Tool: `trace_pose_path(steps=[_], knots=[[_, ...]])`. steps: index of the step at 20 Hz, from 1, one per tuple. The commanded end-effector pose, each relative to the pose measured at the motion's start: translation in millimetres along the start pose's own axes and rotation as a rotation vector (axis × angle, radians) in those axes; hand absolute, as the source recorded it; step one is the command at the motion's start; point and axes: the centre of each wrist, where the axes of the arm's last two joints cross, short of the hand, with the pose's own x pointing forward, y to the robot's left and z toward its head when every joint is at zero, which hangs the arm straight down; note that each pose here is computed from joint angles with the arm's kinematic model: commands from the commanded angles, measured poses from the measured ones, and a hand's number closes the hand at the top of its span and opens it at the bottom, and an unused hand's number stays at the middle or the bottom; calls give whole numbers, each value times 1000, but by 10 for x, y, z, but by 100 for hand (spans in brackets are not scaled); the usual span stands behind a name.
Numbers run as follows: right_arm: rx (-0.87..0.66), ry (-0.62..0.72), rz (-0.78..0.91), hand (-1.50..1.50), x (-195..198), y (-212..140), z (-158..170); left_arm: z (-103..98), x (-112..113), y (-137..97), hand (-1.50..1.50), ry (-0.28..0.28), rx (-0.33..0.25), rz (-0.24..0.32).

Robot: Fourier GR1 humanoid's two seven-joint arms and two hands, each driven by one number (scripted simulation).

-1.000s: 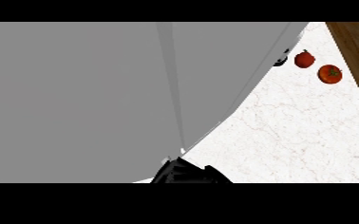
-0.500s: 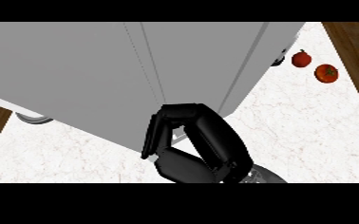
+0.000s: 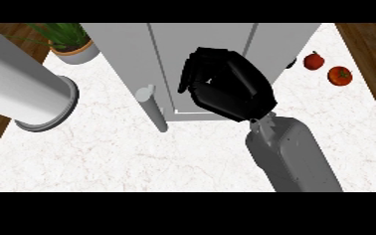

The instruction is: Pick up the bottled water, place it into the cabinet and close the cabinet

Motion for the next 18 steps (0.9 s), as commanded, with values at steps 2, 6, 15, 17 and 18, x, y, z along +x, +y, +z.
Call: trace_pose_path(steps=[2, 6, 15, 17, 18], knots=[[-1, 29, 16, 150, -11, -425, -166, 18, 3, 3, -150, 7, 1, 24], [28, 17, 37, 150, -9, -410, -366, 79, 233, 171, -150, -7, 3, -15], [54, 56, 38, 150, -15, -357, -670, -9, 143, 165, -150, 7, -16, 10], [88, 55, -4, 150, 2, -276, -709, 30, 105, 109, -150, 8, -25, 21], [105, 69, -16, 150, -52, -383, -676, -22, 188, 81, -150, 5, -19, 23]])
